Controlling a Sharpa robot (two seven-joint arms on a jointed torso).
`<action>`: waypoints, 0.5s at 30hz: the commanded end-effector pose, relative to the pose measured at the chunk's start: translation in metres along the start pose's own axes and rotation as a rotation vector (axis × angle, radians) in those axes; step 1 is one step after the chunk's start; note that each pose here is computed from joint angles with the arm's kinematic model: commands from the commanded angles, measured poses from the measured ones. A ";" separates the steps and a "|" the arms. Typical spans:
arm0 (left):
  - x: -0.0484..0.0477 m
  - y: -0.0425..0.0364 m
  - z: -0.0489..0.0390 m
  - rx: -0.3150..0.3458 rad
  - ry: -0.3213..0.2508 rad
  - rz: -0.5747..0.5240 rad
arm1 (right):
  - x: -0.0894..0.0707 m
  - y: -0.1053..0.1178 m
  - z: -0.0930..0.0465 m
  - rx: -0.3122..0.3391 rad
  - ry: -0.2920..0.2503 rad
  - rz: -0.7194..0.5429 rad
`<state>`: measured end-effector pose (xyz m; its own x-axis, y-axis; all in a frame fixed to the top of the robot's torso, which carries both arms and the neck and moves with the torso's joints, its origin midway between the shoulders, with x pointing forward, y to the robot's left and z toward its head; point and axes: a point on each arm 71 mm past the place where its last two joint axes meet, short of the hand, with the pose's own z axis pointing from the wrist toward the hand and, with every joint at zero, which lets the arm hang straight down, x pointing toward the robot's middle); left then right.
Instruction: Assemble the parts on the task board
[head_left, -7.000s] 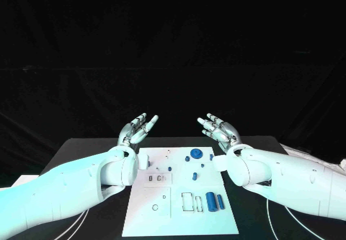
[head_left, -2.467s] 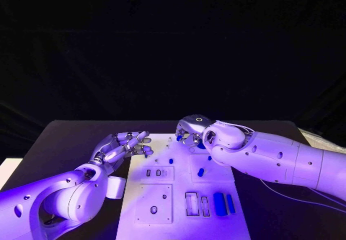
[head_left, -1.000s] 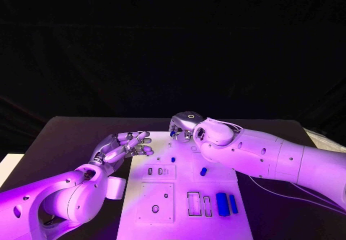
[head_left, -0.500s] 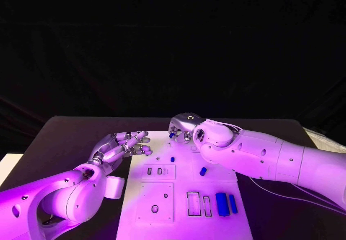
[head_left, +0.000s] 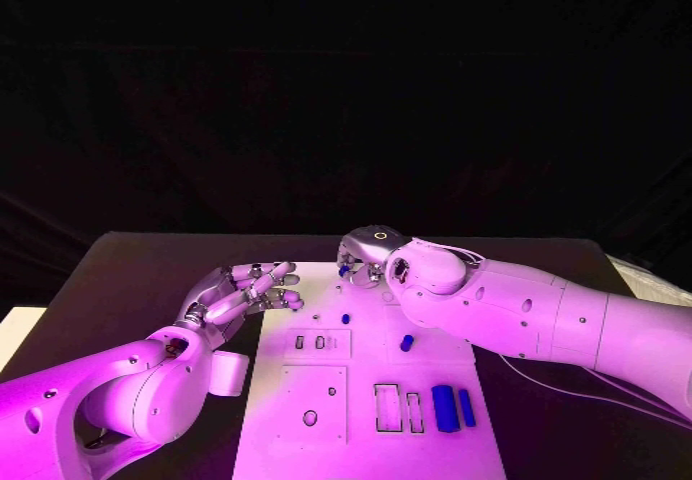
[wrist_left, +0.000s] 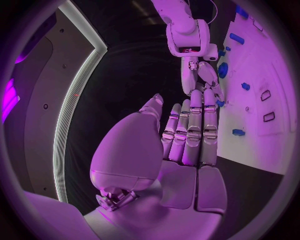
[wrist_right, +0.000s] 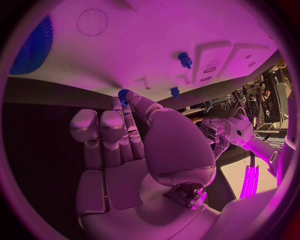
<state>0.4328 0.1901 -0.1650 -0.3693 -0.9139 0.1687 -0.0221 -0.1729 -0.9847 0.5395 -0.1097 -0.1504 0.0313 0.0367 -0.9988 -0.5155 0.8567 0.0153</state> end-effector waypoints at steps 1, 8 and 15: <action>0.0026 -0.0011 0.0006 0.005 0.020 -0.010 | 0.003 0.002 0.000 -0.007 0.010 -0.006; 0.0017 -0.0011 0.0005 0.004 0.019 -0.010 | 0.000 -0.002 -0.003 -0.001 -0.013 0.006; -0.0020 -0.0013 -0.0001 0.005 0.011 -0.006 | -0.012 -0.019 -0.032 0.020 -0.051 0.071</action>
<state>0.4337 0.1931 -0.1656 -0.3630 -0.9169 0.1659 -0.0228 -0.1692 -0.9853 0.5243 -0.1378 -0.1444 0.0334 0.0715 -0.9969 -0.5104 0.8588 0.0445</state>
